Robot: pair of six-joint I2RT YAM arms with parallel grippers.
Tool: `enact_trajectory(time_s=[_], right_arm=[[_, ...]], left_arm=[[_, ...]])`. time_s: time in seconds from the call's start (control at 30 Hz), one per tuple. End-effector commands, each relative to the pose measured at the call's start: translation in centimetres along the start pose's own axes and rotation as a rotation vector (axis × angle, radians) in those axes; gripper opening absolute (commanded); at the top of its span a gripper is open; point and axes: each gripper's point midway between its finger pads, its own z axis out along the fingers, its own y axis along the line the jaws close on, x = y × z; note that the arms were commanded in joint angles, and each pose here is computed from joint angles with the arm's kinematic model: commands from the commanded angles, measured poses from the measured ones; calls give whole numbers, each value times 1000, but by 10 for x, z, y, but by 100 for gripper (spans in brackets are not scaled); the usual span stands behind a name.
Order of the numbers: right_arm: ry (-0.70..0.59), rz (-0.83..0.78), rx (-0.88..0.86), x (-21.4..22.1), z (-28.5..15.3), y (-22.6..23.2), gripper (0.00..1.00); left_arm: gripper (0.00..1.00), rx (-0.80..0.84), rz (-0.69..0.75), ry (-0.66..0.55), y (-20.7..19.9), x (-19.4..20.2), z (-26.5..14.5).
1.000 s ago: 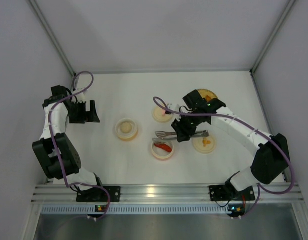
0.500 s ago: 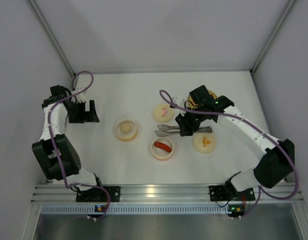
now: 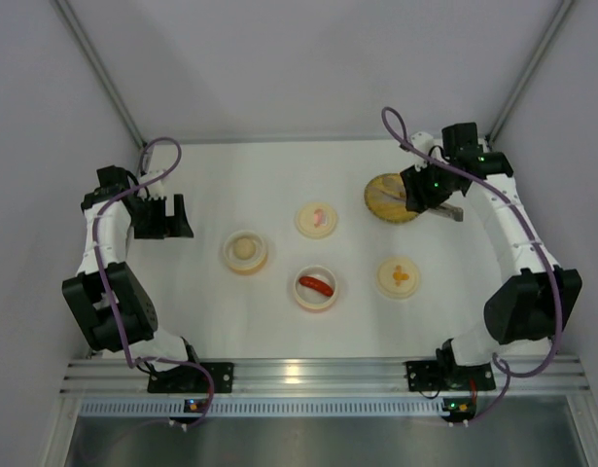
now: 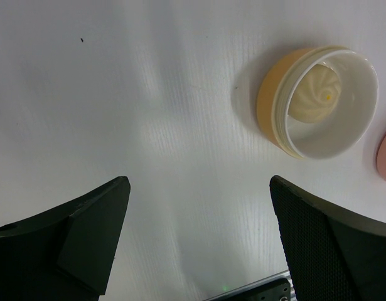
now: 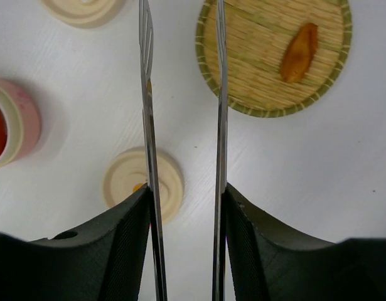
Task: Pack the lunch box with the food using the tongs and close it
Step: Pick up the fake food from the plate.
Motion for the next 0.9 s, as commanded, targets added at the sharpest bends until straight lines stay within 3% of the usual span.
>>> enact_trajectory(time_s=[0.0,0.33,0.87], right_arm=[[53,32,125,2,-1,-41,47],[152,111,256,22,18,-115,48],[167,113,249,15,40,-133,50]], left_arm=[[98,22,9,-44,-4,-11,-4],[98,8,20,-37,-2,-8,-6],[98,8,16,-23,1,-6,0]])
